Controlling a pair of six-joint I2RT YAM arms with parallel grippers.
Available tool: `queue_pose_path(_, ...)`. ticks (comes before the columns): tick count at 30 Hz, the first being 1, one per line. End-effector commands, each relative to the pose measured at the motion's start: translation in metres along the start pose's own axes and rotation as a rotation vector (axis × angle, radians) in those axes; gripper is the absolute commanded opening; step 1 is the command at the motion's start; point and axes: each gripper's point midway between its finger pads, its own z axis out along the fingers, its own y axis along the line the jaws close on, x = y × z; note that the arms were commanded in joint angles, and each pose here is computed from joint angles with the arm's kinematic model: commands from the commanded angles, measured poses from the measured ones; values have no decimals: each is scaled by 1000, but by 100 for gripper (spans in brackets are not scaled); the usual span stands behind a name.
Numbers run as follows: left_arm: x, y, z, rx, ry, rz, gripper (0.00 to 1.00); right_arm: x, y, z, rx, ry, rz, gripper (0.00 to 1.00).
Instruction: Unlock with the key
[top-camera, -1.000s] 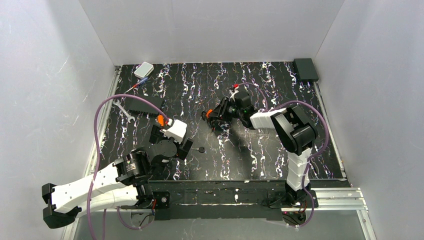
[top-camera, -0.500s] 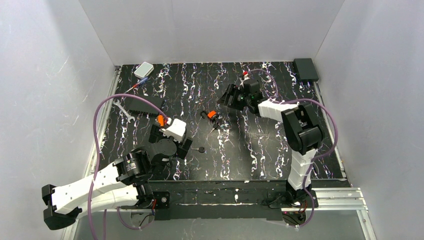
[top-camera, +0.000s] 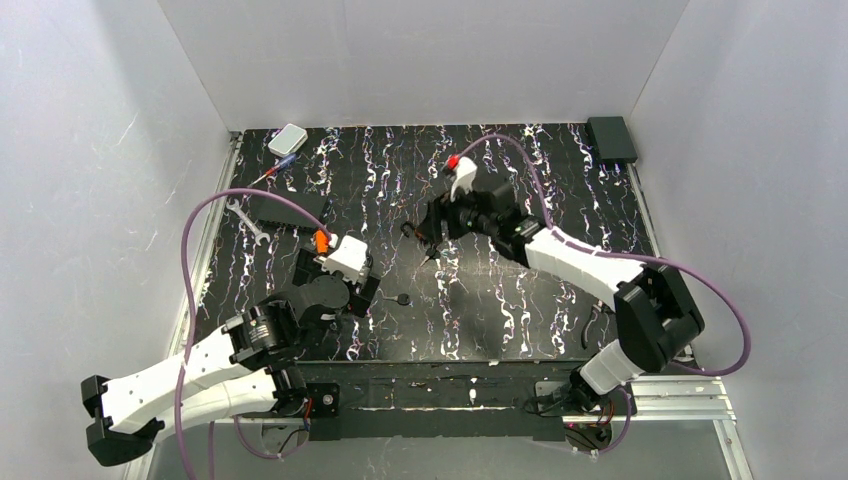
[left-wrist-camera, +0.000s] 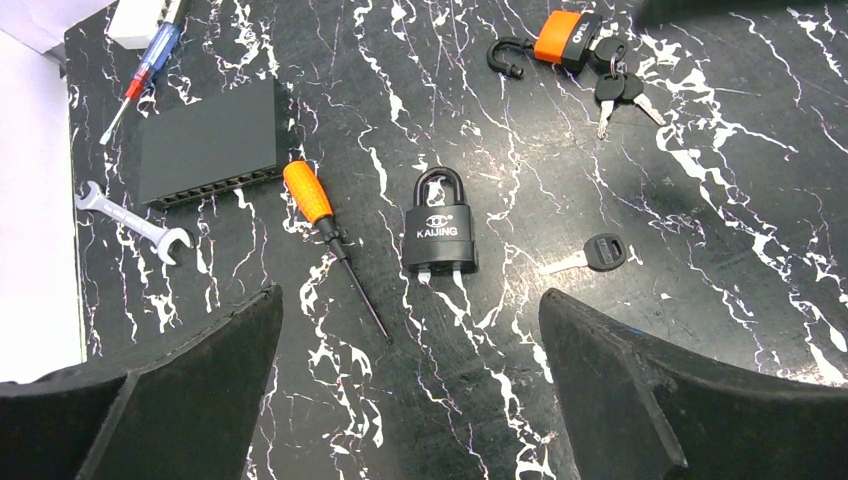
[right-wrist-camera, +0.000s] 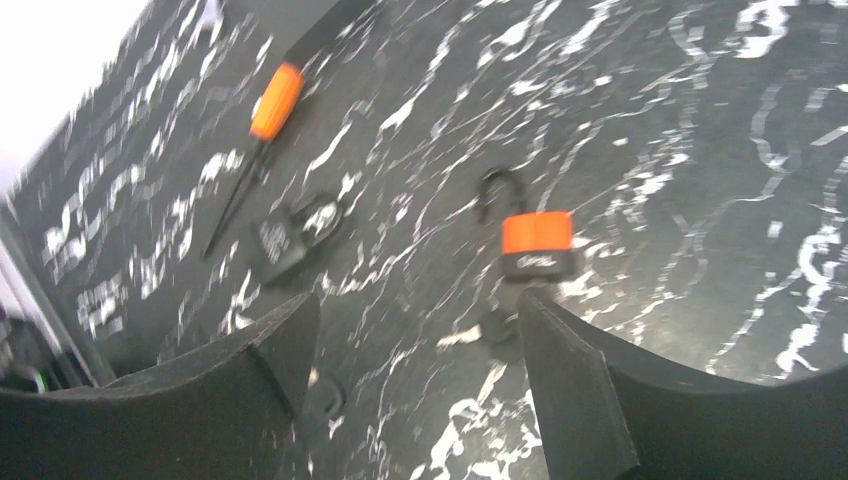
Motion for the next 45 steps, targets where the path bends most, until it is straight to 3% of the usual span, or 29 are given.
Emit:
queue_pose_path(1, -10, 12, -8, -15, -30, -42, 99, 36, 42, -10, -125, 88, -283, 80)
queue_pose_path(8, -15, 30, -17, -48, -86, -102, 99, 90, 80, 2, -252, 261, -414, 78)
queue_pose_path(15, -16, 36, -21, -58, -107, -121, 99, 140, 81, 23, -205, 495, -507, 75)
queue_pose_path(23, -15, 34, -21, -46, -101, -116, 99, 162, 86, 41, -181, 580, -557, 74)
queue_pose_path(31, -17, 35, -22, -37, -115, -132, 99, 186, 79, 47, -178, 653, -567, 66)
queue_pose_path(35, -17, 36, -23, -32, -117, -146, 99, 190, 78, 47, -179, 665, -571, 58)
queue_pose_path(38, -17, 34, -21, -24, -113, -148, 99, 193, 77, 46, -184, 680, -578, 46)
queue_pose_path(42, -17, 35, -22, -27, -113, -155, 99, 202, 70, 43, -168, 714, -589, 41)
queue_pose_path(45, -18, 36, -22, -25, -116, -159, 99, 209, 66, 41, -163, 736, -592, 29)
